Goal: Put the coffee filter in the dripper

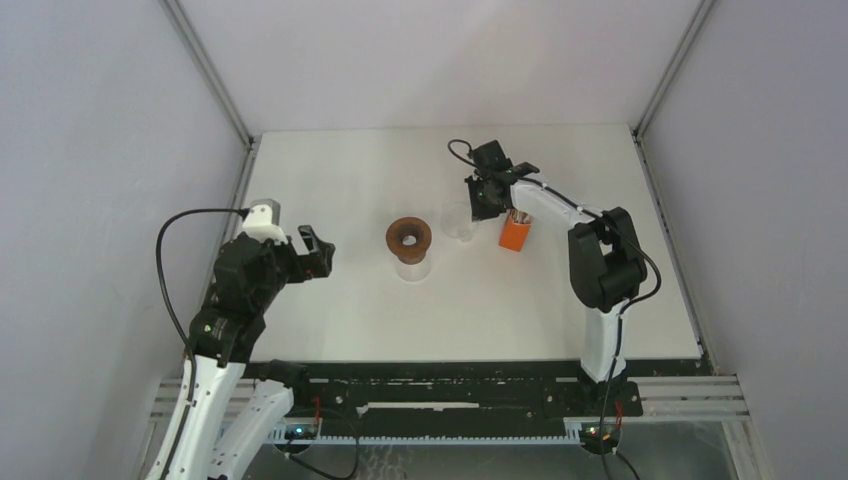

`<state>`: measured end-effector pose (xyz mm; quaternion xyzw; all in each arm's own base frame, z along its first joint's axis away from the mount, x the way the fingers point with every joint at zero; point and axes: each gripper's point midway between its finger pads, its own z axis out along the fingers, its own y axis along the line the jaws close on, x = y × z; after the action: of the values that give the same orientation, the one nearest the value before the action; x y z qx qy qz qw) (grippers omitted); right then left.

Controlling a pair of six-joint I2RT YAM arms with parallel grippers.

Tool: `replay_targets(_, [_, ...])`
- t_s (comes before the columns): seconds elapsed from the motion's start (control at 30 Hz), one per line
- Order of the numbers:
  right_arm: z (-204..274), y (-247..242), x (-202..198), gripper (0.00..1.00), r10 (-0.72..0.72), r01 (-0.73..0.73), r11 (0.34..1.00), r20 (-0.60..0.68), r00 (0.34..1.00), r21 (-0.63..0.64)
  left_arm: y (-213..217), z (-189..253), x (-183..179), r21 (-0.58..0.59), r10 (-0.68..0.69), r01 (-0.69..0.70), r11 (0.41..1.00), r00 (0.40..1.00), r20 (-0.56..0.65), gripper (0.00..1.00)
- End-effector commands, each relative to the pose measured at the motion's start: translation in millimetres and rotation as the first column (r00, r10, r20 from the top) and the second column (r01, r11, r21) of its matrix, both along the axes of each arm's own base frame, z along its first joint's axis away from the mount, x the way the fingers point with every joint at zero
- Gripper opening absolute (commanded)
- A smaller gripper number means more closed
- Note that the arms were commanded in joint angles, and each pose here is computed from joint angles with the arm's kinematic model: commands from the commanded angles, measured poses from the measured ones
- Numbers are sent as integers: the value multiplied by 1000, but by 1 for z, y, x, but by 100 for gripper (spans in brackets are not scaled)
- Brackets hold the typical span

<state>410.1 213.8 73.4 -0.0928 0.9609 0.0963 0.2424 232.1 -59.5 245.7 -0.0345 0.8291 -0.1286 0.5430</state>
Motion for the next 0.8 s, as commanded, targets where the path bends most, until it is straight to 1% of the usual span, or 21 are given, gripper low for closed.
replay_targets(0.0, [49,6,6,13,7,-13,998,92,996,68,0,-4,1,12,-14,14,1000,1000,15,100])
replay_targets(0.1, [61,8,3,1,2,-11,996,98,995,91,-2,-3,0,4,-20,20,1000,1000,20,100])
replay_targets(0.13, [65,8,1,0,0,-10,995,99,995,97,-2,-2,0,2,-23,23,1000,999,22,100])
replay_targets(0.4, [98,11,-11,0,-7,-12,987,117,993,162,-7,0,-1,-17,-45,46,999,998,33,100])
replay_targets(0.5, [111,8,-13,0,-43,18,982,130,991,187,-7,2,-2,-19,-44,45,999,998,38,100])
replay_targets(0.63, [131,4,-22,0,-70,42,971,112,991,236,-10,5,-3,-38,-55,57,998,997,45,100])
replay_targets(0.77, [152,3,-31,0,-86,45,962,144,986,268,-13,8,-3,-59,-60,63,996,997,52,100])
